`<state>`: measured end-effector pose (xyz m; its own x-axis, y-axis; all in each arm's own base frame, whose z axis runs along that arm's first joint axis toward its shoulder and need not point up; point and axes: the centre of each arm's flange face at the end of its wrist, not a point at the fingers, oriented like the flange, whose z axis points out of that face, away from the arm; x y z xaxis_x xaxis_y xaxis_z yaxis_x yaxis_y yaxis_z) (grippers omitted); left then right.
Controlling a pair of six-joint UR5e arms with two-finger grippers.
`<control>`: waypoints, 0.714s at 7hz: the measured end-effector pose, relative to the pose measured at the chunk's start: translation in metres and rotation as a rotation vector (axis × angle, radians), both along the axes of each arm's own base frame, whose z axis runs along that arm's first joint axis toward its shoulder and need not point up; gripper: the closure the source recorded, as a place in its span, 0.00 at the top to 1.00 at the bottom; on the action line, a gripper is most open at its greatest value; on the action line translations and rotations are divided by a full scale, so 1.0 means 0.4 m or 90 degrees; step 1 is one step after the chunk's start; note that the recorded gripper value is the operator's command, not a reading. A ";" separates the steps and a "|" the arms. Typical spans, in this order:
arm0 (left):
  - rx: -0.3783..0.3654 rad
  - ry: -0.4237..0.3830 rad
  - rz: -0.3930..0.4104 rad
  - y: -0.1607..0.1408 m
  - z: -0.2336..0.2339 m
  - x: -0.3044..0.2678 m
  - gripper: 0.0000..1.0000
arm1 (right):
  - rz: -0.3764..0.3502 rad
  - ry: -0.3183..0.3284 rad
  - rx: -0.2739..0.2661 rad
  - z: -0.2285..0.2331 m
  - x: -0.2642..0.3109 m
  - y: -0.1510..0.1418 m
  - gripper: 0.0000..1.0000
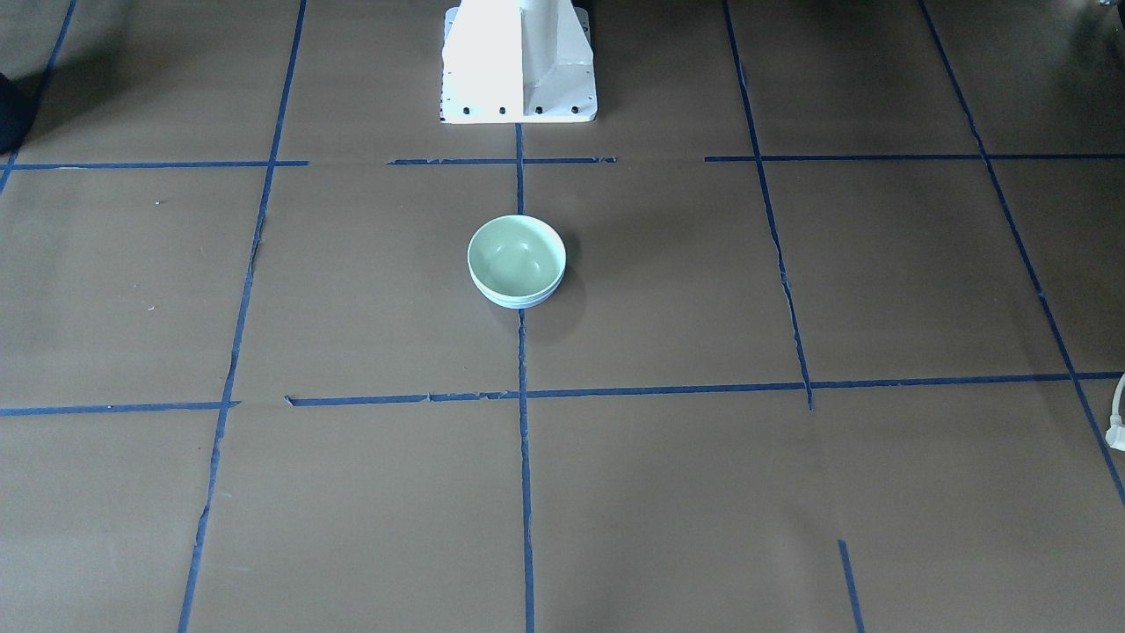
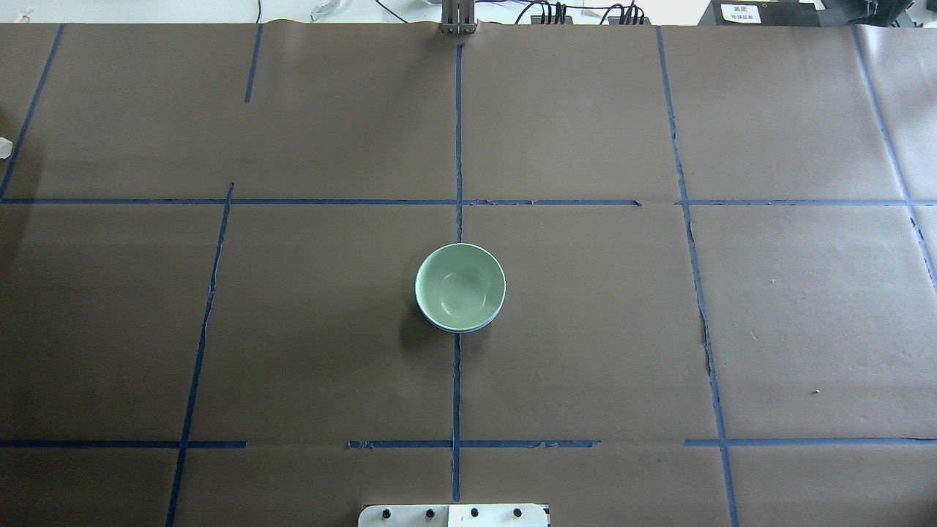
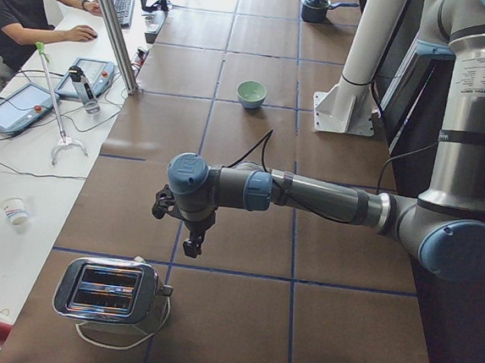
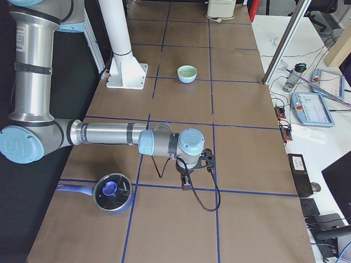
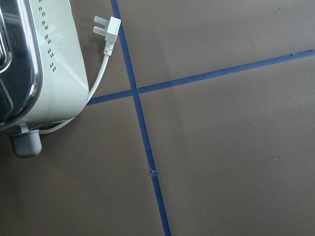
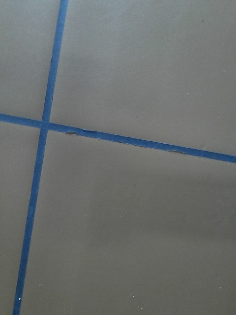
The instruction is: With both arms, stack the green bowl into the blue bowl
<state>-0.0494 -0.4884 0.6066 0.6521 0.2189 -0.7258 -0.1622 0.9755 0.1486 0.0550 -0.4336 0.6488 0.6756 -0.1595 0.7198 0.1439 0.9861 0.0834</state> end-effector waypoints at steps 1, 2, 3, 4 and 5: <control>-0.004 -0.004 -0.001 0.002 0.008 -0.001 1.00 | 0.001 0.000 0.000 0.000 0.000 0.000 1.00; -0.014 -0.010 -0.003 0.004 0.022 -0.002 1.00 | 0.002 0.001 0.000 0.000 0.000 0.000 1.00; -0.026 -0.022 -0.009 0.005 0.033 -0.004 1.00 | 0.002 0.001 -0.001 0.000 0.000 0.000 1.00; -0.041 -0.034 -0.021 0.005 0.039 -0.006 1.00 | 0.002 0.002 -0.001 0.001 0.000 0.001 1.00; -0.053 -0.039 -0.032 0.006 0.041 -0.007 1.00 | 0.002 0.001 -0.001 0.002 0.000 0.002 1.00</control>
